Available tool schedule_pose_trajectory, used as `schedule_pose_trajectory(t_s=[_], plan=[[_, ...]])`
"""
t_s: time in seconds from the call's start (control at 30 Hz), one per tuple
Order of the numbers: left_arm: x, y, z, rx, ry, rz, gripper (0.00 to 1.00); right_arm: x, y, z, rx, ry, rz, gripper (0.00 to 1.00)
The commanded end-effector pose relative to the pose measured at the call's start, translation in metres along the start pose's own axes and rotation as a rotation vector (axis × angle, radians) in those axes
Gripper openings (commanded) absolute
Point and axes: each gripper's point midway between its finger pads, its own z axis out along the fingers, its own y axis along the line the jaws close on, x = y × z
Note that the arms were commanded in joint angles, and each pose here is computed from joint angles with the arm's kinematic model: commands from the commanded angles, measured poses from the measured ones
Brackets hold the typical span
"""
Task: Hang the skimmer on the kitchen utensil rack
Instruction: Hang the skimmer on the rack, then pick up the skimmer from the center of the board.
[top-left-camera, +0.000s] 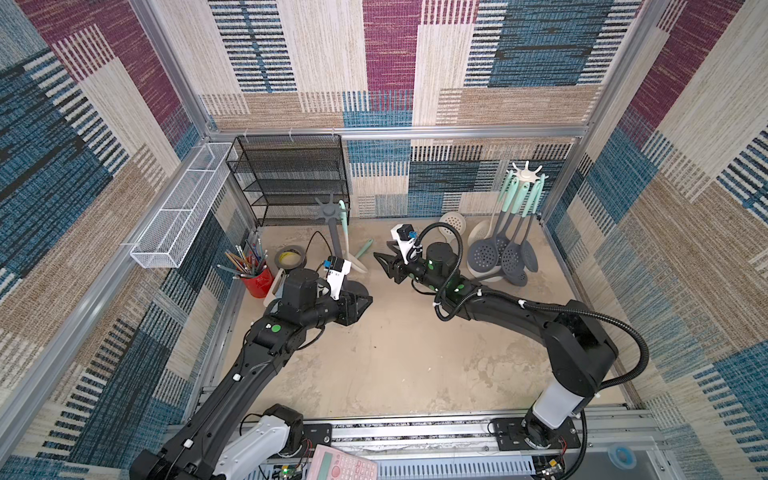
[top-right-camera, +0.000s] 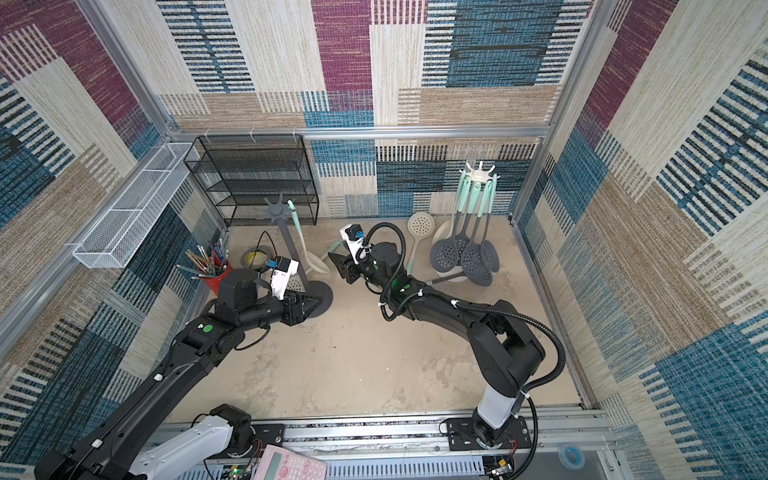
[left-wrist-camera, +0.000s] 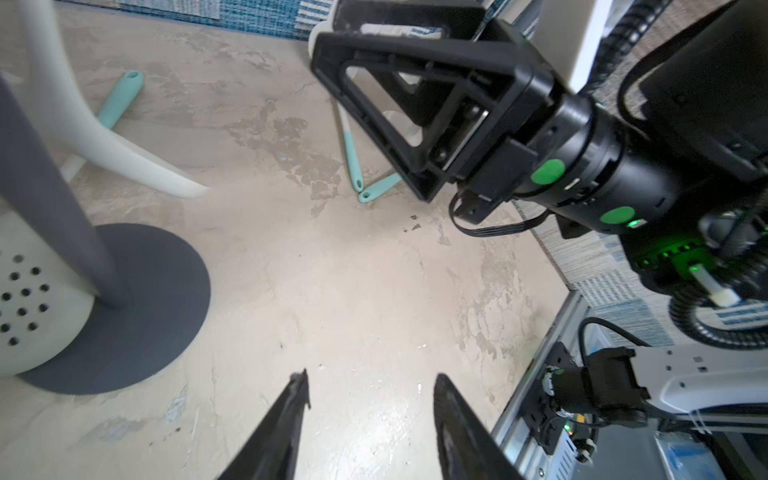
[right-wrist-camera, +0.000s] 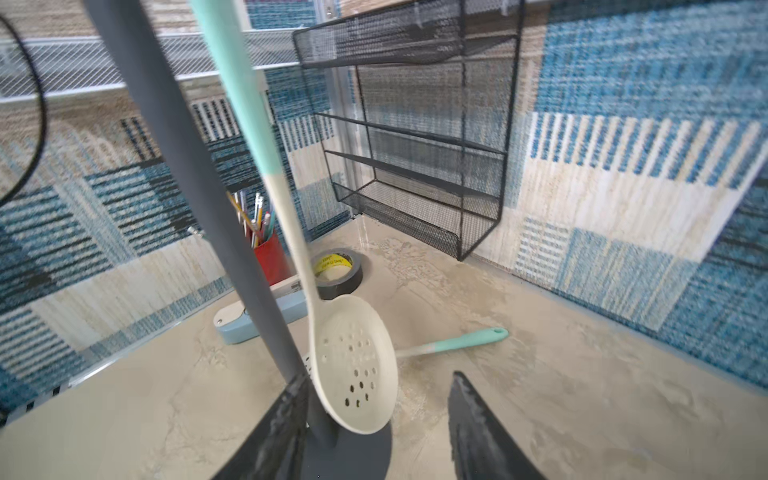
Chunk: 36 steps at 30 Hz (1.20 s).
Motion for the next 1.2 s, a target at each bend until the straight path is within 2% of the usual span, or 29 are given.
schedule_pose_trajectory(t_s=[0.0,0.2,0.43,0.87,1.17], plan=[[0.008,0.016,-0.003,-0.089,0.015,-0.005,0.57,-0.01,-0.014,-0.002,0.064,-0.083,0.198,0.55],[0.008,0.034,-0.007,-0.19,0.0,-0.012,0.64,0.016,-0.027,0.003,0.074,-0.063,0.422,0.55],[0.003,0.049,-0.019,-0.29,-0.055,-0.006,0.66,0.042,-0.039,0.019,0.069,-0.015,0.633,0.54],[-0.001,0.051,-0.021,-0.298,-0.086,-0.003,0.66,0.097,-0.056,0.076,0.036,0.113,0.989,0.53],[-0.001,0.049,-0.019,-0.277,-0.086,-0.006,0.66,0.136,-0.06,0.119,0.034,0.23,1.127,0.51]])
